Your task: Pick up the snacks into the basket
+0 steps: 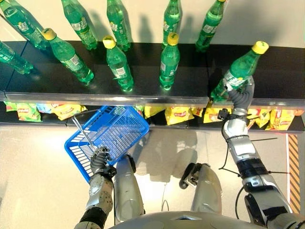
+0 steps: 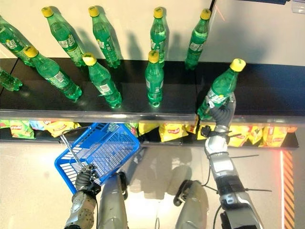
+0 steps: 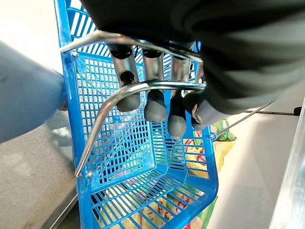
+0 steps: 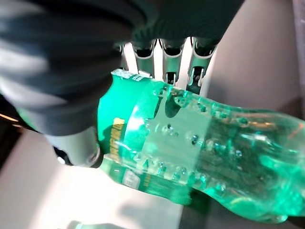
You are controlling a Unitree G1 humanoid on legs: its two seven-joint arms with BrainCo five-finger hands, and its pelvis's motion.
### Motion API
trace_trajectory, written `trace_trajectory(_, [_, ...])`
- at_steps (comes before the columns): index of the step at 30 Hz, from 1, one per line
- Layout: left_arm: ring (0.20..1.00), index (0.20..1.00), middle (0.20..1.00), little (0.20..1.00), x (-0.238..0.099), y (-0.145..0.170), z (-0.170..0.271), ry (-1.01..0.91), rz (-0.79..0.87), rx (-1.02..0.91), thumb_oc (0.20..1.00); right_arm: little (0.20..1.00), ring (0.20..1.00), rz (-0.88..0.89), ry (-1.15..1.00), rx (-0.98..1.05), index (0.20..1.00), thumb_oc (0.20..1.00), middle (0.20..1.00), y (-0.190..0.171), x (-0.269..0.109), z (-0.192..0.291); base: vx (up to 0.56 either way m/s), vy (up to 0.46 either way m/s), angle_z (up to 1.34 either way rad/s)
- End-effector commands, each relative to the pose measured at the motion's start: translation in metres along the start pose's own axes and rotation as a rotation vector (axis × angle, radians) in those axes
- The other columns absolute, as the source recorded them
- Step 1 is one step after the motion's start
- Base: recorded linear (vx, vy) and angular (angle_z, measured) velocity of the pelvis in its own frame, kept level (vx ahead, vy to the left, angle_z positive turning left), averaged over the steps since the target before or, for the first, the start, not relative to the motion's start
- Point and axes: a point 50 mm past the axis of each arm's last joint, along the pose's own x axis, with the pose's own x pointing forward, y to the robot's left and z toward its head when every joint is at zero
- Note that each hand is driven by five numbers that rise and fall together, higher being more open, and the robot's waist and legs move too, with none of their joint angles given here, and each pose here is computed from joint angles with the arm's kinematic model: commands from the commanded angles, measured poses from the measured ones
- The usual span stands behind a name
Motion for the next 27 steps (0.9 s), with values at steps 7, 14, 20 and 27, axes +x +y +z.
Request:
trace_trajectory(7, [0.200,0.200,0.200,0.200,-0.003,-0.006,0.034,-0.183,-0.080,-0.005,0.200,0.200,0.200,0.250,-0.345,0.311,0.200,0.200,0.200,0.012,-0.003,0.076,0.00,-0.007,0.02])
trace_trajectory(14, [0.200,0.200,0.200,0.200,-0.012,-0.021,0.062,-0.283,-0.258,0.032,0.200,0.200,0.200,0.686,-0.302,0.388,0.200,0.200,0.200,0.062,-0.034,0.082,0.00,-0.045,0.14])
trace_trajectory(20, [0.200,0.200,0.200,0.200,-0.026,-0.046,0.084,-0.355,-0.441,0.061,0.200,0.200,0.200,0.913,-0.333,0.441,0.200,0.200,0.200,0.116,-0.045,0.103,0.00,-0.042,0.27])
trace_trajectory(27, [0.200,0.200,0.200,0.200,-0.039,-0.065,0.093,-0.368,-0.585,0.058,0.200,0.200,0.200,1.023,-0.377,0.448,0.200,0.200,0.200,0.157,-0.049,0.128,0.02,-0.046,0.28])
